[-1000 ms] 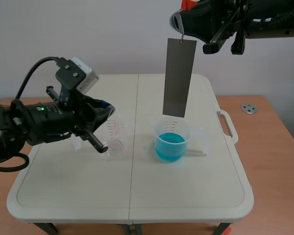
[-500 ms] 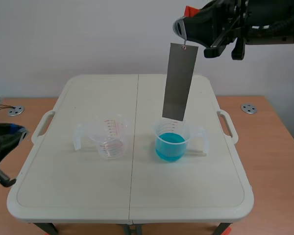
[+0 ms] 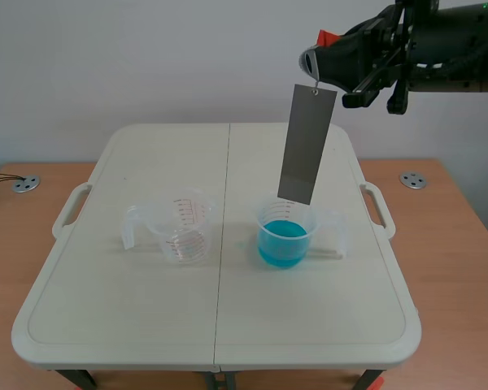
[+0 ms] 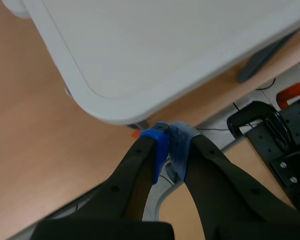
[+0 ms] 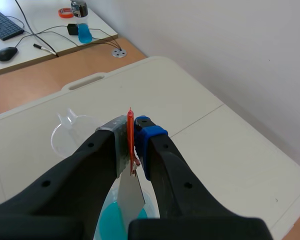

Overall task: Hold the metal plate by the orange handle, dip it into the blue solution, take it out and point at it, then put the plate back in the beaker on the left.
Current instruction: 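Lower the plate into the blue solution, then hold the plate still in the solution, then raise the plate and point at it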

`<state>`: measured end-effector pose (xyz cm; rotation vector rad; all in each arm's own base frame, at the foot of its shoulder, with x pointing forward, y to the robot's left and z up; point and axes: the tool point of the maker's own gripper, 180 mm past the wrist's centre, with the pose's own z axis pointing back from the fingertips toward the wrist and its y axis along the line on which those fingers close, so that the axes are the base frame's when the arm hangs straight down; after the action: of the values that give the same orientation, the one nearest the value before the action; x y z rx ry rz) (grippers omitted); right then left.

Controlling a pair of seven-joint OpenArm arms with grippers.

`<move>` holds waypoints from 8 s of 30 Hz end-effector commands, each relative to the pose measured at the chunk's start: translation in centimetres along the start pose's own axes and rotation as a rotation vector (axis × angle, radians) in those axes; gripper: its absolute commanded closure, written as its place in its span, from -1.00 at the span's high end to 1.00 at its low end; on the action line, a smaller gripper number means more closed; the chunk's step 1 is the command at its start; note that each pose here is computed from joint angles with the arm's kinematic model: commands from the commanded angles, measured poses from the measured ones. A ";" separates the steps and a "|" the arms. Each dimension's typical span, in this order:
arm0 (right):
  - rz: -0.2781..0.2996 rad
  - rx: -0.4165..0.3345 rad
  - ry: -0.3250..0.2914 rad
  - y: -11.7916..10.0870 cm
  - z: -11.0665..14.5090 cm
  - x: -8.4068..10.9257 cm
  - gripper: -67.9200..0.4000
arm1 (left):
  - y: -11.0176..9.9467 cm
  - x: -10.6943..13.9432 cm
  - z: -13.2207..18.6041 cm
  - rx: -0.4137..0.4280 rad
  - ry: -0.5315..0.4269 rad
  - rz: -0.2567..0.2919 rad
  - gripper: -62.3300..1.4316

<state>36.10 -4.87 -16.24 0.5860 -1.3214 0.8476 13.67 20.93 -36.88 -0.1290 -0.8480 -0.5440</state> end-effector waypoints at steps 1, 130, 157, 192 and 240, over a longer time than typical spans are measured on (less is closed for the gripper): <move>0.014 0.001 -0.029 -0.2 0.0 0.8 -0.95 | -0.8 0.0 0.2 -0.007 -0.011 0.025 -0.87; -0.057 0.018 0.143 2.3 -3.9 -11.0 -0.95 | -4.1 -5.2 3.1 -0.057 0.158 0.091 -0.87; -0.051 0.015 0.130 2.1 -3.9 -10.4 -0.95 | -4.1 -5.2 3.1 -0.057 0.157 0.091 -0.87; 0.146 0.048 0.000 2.6 -2.2 -2.4 -0.94 | 1.8 2.6 -1.3 0.037 -0.070 -0.027 -0.87; 0.193 0.058 -0.152 3.3 -0.3 4.1 -0.94 | -4.9 23.5 -14.1 -0.327 -0.321 -0.294 -0.87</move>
<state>33.81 -1.70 -14.25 0.5855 -1.4659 1.0011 32.82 3.12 -30.40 -0.3881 -1.0593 -0.9491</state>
